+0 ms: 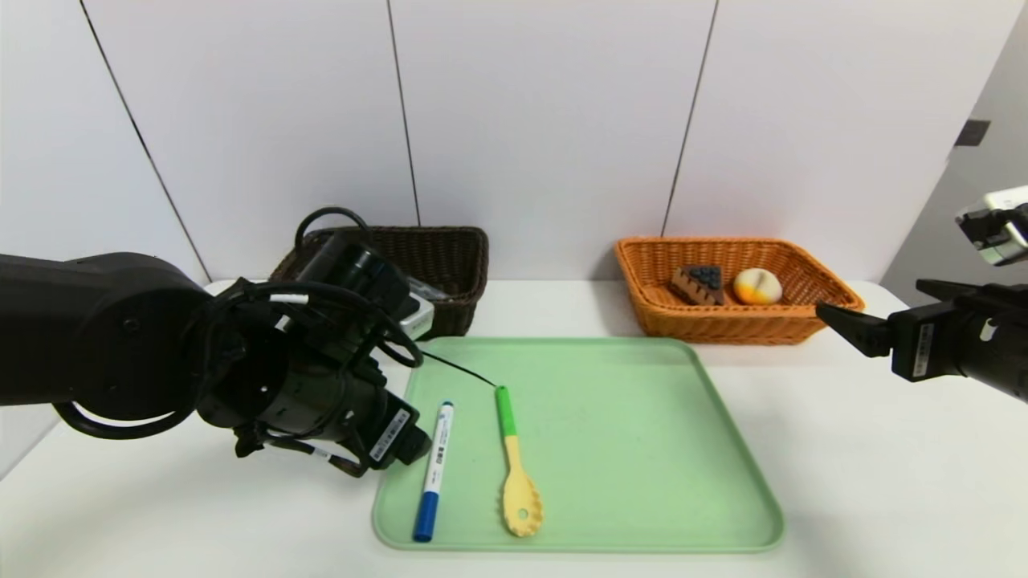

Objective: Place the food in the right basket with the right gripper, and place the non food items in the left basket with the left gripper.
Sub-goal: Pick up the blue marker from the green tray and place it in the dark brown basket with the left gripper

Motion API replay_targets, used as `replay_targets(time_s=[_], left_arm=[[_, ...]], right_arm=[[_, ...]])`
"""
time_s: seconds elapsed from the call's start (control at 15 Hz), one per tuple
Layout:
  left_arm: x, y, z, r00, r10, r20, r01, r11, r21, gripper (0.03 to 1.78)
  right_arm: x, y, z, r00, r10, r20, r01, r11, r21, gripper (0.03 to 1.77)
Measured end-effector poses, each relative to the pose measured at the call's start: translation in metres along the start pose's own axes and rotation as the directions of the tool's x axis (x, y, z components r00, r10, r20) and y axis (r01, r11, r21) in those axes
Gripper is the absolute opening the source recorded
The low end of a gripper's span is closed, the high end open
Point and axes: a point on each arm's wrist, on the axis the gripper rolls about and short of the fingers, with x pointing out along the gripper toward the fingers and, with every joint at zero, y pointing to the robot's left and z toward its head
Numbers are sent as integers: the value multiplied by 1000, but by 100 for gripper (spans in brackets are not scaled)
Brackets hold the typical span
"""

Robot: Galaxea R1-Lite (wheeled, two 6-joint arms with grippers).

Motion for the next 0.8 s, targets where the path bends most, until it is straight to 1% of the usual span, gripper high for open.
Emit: replay_targets(time_s=[0.13, 0.4, 0.6, 0.8], left_arm=[[7, -4, 0, 1000, -4, -15, 3, 1000, -19, 169], [12, -16, 11, 1000, -15, 9, 16, 998, -62, 169], [17, -24, 13, 999, 37, -20, -39, 997, -72, 169], [6, -35, 19, 997, 34, -65, -42, 991, -123, 169]], right_arm=[[1, 0, 2, 1000, 0, 10, 0, 1000, -8, 169], [6, 2, -2, 1000, 4, -2, -4, 1000, -8, 170], [8, 3, -6, 1000, 8, -17, -8, 1000, -8, 170], [9, 4, -10, 999, 12, -34, -13, 1000, -8, 170]])
